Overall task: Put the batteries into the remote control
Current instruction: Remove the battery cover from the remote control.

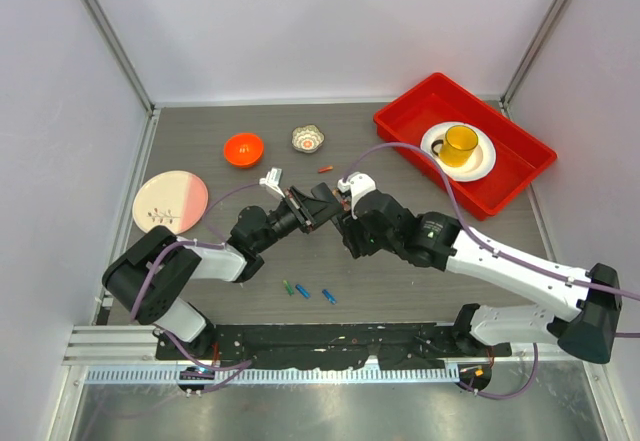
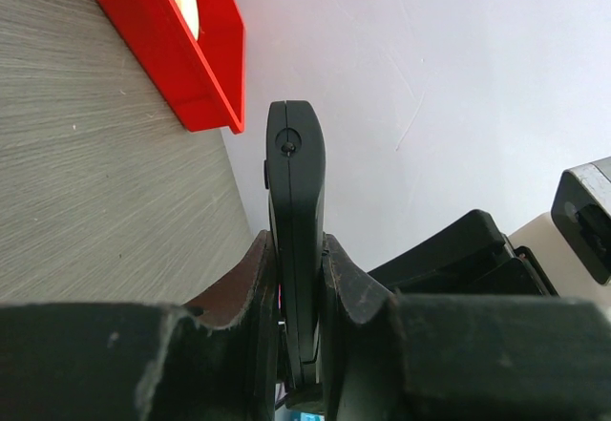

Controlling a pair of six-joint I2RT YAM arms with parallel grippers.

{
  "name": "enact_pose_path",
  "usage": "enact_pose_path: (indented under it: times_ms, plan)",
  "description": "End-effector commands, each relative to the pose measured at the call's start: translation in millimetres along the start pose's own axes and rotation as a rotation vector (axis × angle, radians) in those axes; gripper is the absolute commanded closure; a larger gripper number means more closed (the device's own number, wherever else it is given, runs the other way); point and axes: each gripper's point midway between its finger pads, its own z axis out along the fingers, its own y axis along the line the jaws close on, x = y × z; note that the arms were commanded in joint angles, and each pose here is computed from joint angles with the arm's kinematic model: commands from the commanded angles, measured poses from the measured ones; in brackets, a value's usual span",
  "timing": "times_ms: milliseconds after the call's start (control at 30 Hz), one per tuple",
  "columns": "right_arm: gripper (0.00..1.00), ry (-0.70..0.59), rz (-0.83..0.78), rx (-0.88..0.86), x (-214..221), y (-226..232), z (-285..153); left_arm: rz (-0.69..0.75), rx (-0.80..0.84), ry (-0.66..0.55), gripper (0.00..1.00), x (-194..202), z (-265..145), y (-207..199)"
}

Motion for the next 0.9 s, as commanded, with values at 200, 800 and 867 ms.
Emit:
enact_pose_path:
  times_ms: [200,800,867]
  plan:
    - [0.62,-0.097,0.046,-0.071,-18,7,-27,0.049,0.033,-0.062,1.0,-21,2,-11]
    - [0.63,-0.018,0.266,0.192,29,-83,13,0.072,0.021,-0.088,1.0,-36,-35,-20]
    - [0.63,0.001,0.312,0.22,41,-93,24,0.085,0.007,-0.041,1.0,-30,-41,-27]
